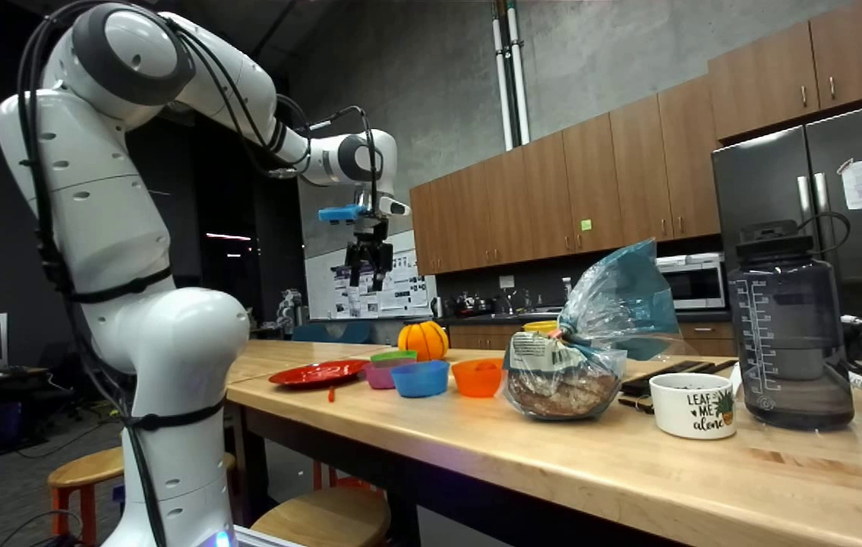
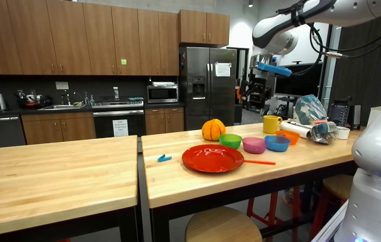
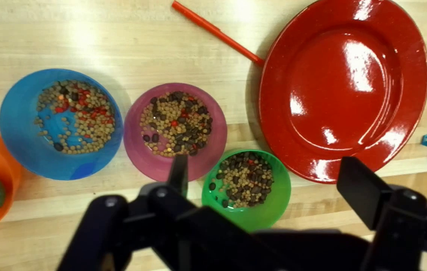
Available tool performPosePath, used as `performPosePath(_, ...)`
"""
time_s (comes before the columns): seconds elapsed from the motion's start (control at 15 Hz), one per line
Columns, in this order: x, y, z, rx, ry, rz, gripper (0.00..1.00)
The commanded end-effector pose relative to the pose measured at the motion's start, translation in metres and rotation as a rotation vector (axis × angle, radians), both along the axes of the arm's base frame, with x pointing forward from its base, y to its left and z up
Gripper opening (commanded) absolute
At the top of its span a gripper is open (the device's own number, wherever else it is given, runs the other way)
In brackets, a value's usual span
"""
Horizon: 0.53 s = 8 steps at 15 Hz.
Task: Pick up the blue bowl and pour all its contents into the purple bowl
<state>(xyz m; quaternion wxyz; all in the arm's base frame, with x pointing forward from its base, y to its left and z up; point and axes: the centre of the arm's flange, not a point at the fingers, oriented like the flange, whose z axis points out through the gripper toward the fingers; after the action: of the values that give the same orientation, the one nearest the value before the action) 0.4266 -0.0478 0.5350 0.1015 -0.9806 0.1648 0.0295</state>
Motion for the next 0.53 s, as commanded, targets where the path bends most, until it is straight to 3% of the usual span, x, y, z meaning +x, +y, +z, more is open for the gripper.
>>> performPosePath(0.0,-0.010,-0.028,-0.017,0.027,0.030,-0.102,1.00)
performPosePath(0.47,-0.042,-0.067,-0.058,0.084,0.103,-0.275,1.00)
